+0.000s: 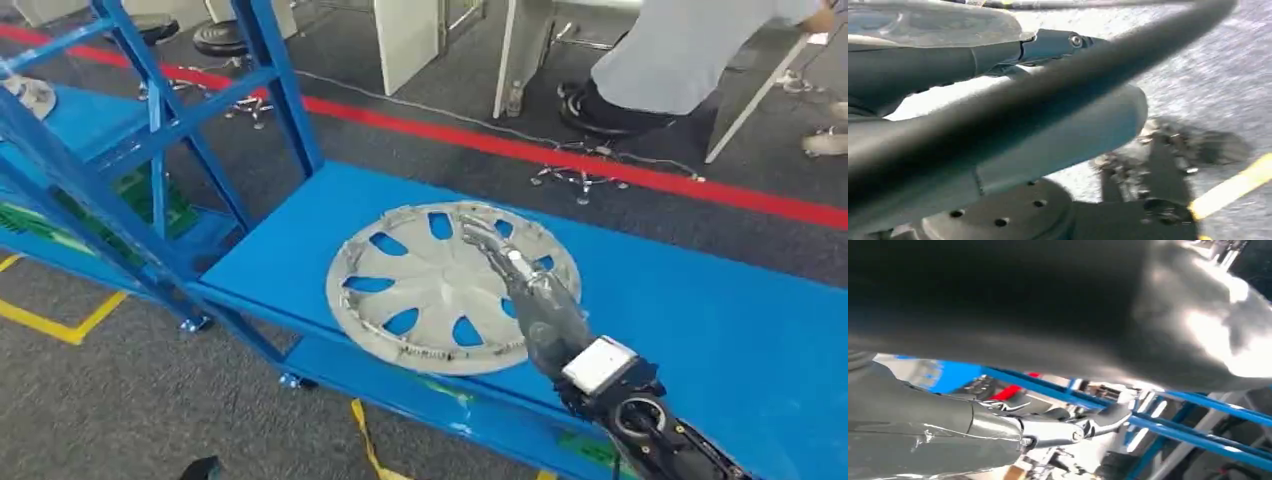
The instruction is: Take the parts from the cabinet and place them on the table.
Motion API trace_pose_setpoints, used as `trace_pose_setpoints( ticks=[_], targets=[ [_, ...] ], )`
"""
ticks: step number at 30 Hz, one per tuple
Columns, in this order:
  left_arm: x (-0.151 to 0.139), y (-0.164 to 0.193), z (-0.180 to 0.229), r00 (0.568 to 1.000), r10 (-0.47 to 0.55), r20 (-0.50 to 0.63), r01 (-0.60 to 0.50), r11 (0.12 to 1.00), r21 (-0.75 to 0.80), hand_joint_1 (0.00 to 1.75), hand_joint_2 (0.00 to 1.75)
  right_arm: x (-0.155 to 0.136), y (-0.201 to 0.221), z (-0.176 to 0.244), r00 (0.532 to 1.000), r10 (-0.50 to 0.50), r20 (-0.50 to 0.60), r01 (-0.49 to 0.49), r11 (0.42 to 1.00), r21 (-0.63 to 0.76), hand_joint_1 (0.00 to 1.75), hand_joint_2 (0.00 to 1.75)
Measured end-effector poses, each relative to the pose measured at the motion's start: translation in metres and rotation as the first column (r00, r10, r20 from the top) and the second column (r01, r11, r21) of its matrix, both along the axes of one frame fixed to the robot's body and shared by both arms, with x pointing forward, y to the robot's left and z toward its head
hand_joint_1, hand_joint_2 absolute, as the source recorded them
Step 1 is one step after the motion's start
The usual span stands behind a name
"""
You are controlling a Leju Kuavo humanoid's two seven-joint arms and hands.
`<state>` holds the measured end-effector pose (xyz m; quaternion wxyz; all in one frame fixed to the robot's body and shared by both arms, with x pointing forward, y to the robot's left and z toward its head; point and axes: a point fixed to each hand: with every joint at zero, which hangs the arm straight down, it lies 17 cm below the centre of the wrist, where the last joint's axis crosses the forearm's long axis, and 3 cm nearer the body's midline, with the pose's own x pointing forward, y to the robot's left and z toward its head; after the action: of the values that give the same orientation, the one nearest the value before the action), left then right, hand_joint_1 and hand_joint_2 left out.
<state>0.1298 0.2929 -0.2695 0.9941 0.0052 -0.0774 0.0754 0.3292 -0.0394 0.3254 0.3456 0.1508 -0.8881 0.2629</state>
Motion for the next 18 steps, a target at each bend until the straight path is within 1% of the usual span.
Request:
trace_pose_setpoints(
  ticks=[6,18],
  targets=[
    [-0.0016,-0.001,-0.0003,1.0,0.0,-0.001,0.0,1.0,-0.002,0.0,0.0,-0.0007,0.0001,-0.0038,1.0,0.0,-0.012,0.0,1.0,-0.001,0.0,0.0],
    [0.0053,-0.0036,0.001,1.0,0.0,0.016,0.0,1.0,-0.003,0.0,0.0,0.0004,-0.0012,-0.0042,1.0,-0.01,-0.015,0.01,1.0,0.0,0.0,0.0]
  ],
)
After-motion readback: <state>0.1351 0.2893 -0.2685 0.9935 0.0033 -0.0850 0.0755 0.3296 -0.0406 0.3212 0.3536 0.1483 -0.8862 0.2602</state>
